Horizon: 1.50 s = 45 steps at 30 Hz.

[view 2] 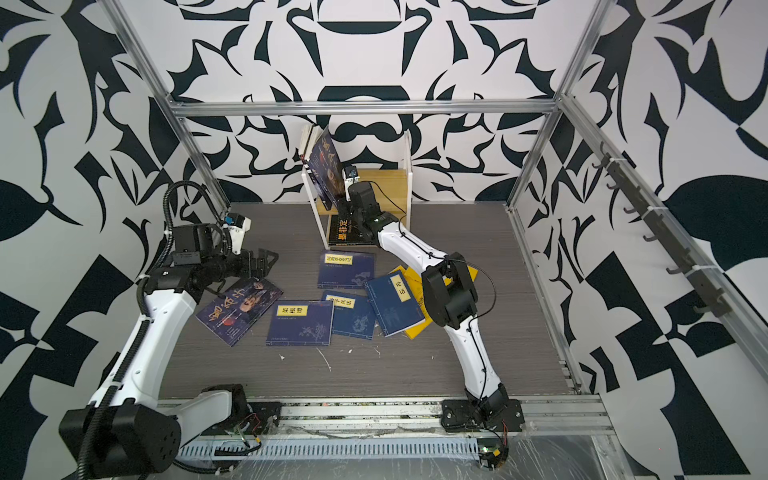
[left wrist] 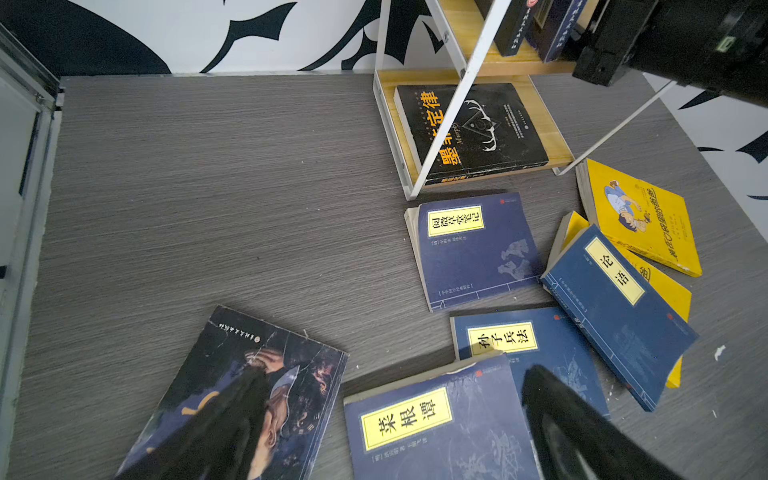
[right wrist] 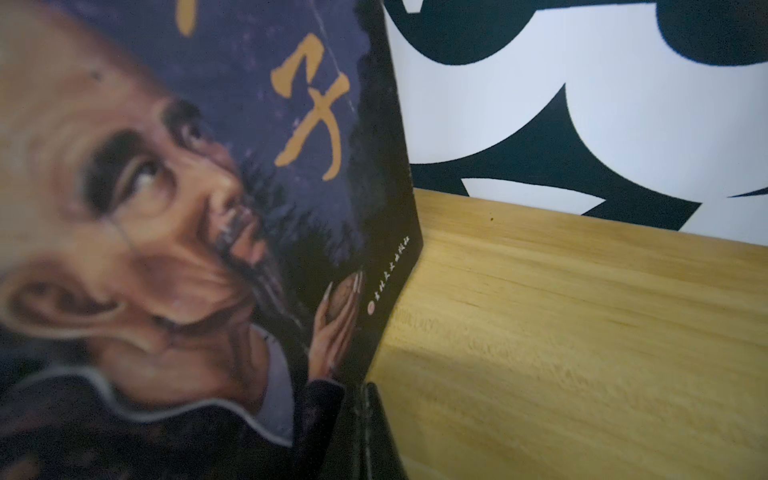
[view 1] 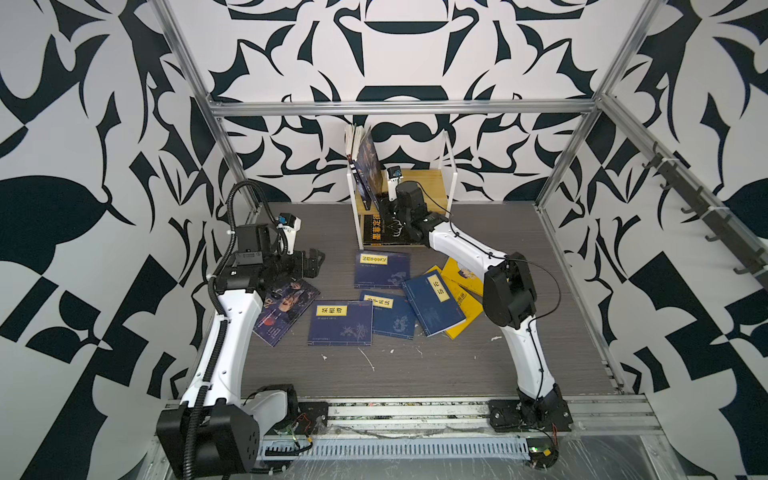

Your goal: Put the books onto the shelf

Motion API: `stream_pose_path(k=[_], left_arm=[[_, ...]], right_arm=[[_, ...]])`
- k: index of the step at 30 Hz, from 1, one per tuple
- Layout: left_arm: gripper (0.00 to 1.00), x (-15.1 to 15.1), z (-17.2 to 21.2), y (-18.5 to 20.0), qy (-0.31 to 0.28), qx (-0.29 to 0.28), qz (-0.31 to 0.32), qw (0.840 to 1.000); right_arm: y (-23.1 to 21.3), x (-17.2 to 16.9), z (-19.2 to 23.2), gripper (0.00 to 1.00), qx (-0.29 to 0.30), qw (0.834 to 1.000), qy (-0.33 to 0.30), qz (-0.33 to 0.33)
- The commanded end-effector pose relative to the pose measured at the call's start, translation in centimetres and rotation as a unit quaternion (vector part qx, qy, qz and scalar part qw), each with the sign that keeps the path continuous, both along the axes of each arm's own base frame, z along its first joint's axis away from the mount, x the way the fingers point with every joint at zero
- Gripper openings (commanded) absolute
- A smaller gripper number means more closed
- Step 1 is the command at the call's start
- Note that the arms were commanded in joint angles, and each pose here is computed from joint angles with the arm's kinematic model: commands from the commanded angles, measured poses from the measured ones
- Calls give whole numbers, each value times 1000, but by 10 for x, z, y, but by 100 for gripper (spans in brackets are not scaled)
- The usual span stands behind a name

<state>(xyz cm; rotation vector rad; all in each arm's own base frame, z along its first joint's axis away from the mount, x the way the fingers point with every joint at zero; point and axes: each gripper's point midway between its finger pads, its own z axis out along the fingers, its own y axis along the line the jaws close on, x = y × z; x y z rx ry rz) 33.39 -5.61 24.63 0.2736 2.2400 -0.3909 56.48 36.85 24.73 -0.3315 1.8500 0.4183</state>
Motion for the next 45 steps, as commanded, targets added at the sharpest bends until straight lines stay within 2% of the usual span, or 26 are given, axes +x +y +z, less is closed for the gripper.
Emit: stream_pose_path(k=[1, 31, 41, 45], left_arm=[[99, -2, 4, -2, 0, -9, -2, 1000], [100, -3, 3, 1, 0, -10, 2, 1000], [100, -3, 2, 1, 0, -10, 2, 1000], [99, -3, 3, 1, -2, -10, 1, 1000]], right_arm=[[10, -2, 0, 3, 1, 1000, 8, 18], [30, 10, 9, 7, -3, 999, -13, 33], [12, 6, 50, 11, -14, 999, -44, 22], [7, -1, 78, 20, -25, 998, -58, 30]])
